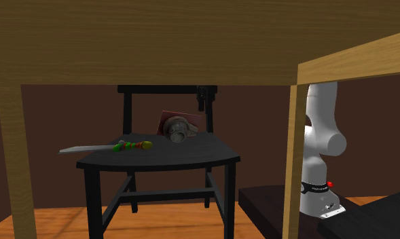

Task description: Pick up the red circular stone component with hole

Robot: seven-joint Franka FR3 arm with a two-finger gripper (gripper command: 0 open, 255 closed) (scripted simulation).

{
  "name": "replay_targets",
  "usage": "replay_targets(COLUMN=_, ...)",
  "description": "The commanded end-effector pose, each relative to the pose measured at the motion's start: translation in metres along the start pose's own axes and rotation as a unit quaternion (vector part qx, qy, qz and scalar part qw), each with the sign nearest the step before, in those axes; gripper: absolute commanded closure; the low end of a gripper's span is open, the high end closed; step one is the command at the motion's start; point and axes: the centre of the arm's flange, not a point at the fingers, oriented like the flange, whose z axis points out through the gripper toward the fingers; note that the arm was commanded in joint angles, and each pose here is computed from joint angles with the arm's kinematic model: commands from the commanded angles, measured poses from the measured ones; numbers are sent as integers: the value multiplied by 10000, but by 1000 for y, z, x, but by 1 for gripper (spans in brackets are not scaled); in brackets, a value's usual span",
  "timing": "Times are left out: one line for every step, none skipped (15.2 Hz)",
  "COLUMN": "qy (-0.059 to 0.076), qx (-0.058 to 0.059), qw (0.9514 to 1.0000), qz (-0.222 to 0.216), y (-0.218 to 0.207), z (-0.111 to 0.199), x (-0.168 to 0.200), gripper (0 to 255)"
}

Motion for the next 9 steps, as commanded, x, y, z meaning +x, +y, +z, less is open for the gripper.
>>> replay_targets(qy=-6, qx=0, qw=10000, qz=-79, y=-2, z=-2, x=27, gripper=0)
replay_targets(qy=-8, qx=0, qw=9999, qz=-116, y=-4, z=-3, x=40, gripper=0)
replay_targets(qy=-10, qx=-1, qw=9999, qz=-153, y=-6, z=-5, x=53, gripper=0)
replay_targets(qy=-12, qx=-1, qw=9998, qz=-191, y=-7, z=-6, x=66, gripper=0)
replay_targets(qy=-14, qx=-1, qw=9997, qz=-228, y=-9, z=-8, x=79, gripper=0)
replay_targets(qy=-14, qx=-1, qw=9997, qz=-230, y=-10, z=-8, x=80, gripper=0)
replay_targets(qy=-14, qx=-1, qw=9997, qz=-230, y=-10, z=-2, x=80, gripper=0)
replay_targets(qy=-14, qx=-1, qw=9997, qz=-230, y=-10, z=3, x=80, gripper=0)
replay_targets(qy=-14, qx=-1, qw=9997, qz=-230, y=-10, z=8, x=80, gripper=0)
